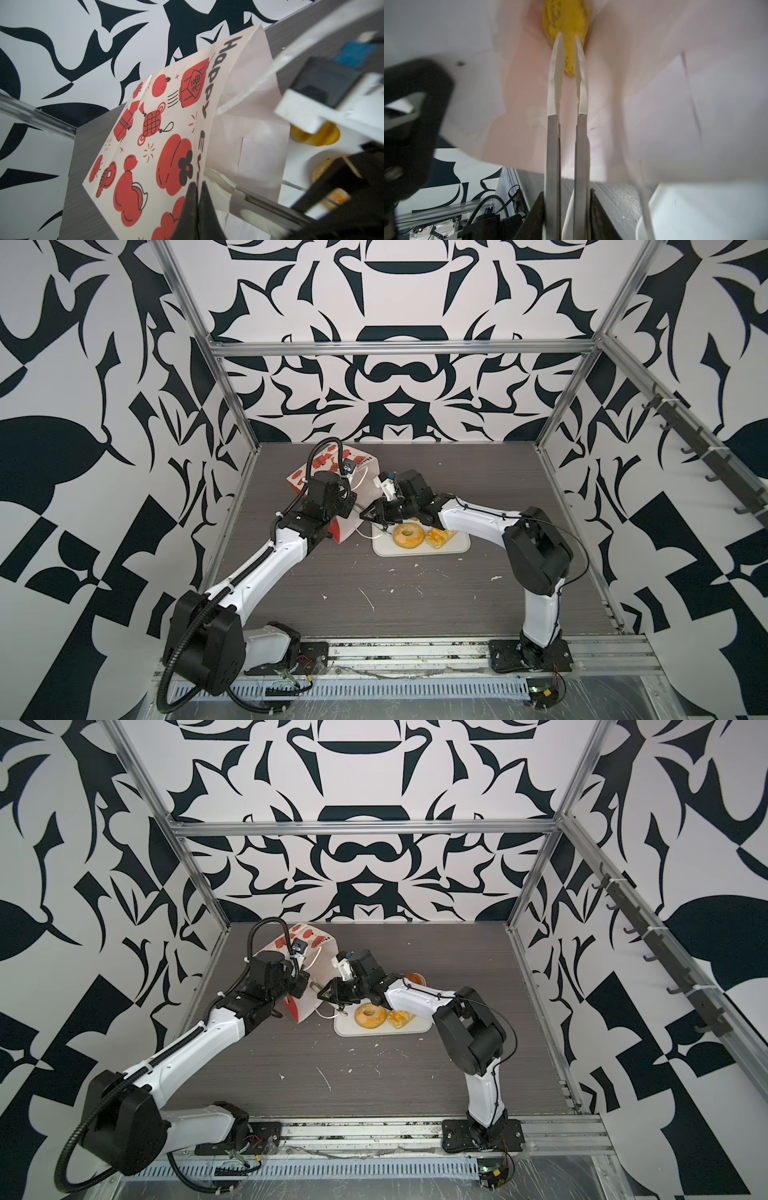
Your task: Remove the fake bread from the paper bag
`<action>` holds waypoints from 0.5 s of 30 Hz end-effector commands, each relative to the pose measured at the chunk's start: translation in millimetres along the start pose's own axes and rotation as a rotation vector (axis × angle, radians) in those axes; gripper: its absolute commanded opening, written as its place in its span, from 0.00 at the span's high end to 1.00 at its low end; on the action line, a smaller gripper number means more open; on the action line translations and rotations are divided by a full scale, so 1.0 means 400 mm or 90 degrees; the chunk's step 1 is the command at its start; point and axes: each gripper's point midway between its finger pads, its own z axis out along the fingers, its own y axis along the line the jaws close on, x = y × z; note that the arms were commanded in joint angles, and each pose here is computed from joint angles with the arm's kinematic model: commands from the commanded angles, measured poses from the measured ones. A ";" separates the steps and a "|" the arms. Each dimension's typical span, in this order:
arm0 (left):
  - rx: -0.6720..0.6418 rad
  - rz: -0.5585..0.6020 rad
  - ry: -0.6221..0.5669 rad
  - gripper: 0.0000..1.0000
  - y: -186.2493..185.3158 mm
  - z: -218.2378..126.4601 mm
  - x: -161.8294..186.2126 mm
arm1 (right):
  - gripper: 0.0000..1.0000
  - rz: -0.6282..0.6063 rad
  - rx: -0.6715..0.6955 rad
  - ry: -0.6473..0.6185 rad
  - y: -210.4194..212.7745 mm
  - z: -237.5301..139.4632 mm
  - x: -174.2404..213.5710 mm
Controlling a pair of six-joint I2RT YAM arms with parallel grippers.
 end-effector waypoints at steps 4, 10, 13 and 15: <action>0.046 0.014 -0.015 1.00 -0.026 -0.033 -0.003 | 0.65 -0.065 -0.038 -0.042 0.087 0.003 -0.091; 0.060 0.019 -0.011 1.00 -0.036 -0.033 0.002 | 0.61 -0.066 -0.035 -0.042 0.089 0.011 -0.103; 0.060 0.019 -0.012 1.00 -0.036 -0.030 -0.003 | 0.60 -0.068 -0.030 -0.028 0.090 0.021 -0.100; 0.061 0.018 -0.012 1.00 -0.036 -0.026 -0.007 | 0.59 -0.076 -0.024 -0.017 0.089 0.031 -0.095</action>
